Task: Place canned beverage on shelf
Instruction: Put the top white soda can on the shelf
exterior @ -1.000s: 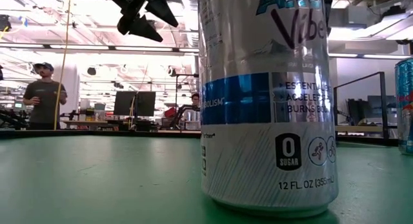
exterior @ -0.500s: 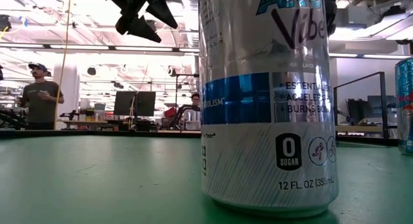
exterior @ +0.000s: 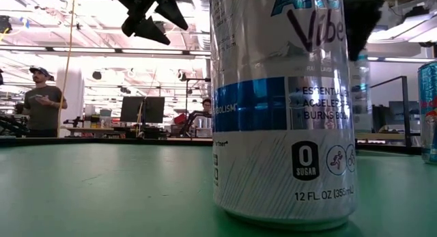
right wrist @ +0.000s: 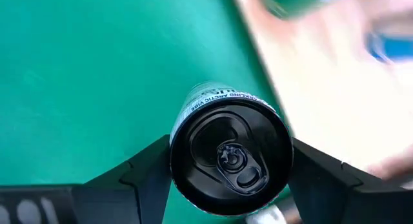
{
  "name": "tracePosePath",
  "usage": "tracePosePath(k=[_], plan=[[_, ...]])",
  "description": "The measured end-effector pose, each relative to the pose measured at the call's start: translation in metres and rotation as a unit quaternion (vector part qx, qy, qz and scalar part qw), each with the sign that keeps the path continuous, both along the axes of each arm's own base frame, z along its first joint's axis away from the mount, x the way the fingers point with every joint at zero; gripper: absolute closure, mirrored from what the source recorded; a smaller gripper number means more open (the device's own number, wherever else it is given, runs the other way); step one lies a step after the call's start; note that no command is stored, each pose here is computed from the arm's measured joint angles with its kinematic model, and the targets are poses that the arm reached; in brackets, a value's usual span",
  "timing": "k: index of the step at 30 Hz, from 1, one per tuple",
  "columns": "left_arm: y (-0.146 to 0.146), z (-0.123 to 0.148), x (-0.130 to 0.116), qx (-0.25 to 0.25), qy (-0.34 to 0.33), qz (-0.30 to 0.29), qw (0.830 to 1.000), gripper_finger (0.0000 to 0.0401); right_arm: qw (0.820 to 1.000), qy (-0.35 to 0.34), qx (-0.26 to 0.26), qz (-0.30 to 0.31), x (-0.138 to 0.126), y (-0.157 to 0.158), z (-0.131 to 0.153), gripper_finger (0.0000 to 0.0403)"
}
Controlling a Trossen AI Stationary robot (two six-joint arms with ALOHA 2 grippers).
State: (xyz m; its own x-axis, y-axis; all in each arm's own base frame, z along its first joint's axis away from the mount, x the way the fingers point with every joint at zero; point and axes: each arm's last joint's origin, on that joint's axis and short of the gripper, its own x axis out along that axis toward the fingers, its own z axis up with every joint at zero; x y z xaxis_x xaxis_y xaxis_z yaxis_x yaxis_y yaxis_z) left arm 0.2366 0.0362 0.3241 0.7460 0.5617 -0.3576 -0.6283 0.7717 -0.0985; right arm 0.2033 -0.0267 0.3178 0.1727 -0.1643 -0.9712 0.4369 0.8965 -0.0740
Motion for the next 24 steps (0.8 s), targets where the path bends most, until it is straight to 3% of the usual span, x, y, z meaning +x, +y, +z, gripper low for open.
tracePosePath(k=[10,17,24], plan=[[0.000,0.000,0.000,-0.004,-0.006,0.012,1.000,0.0017,0.998,-0.007,-0.047,-0.049,-0.055,-0.041,0.024,0.0125],[0.001,0.000,0.000,-0.008,-0.010,0.018,1.000,0.0017,0.996,0.024,-0.067,-0.056,-0.064,-0.087,0.018,0.0125],[0.001,0.000,-0.001,-0.014,-0.016,0.027,0.999,0.0017,0.996,0.034,-0.054,-0.057,-0.071,-0.133,0.005,0.0125]])
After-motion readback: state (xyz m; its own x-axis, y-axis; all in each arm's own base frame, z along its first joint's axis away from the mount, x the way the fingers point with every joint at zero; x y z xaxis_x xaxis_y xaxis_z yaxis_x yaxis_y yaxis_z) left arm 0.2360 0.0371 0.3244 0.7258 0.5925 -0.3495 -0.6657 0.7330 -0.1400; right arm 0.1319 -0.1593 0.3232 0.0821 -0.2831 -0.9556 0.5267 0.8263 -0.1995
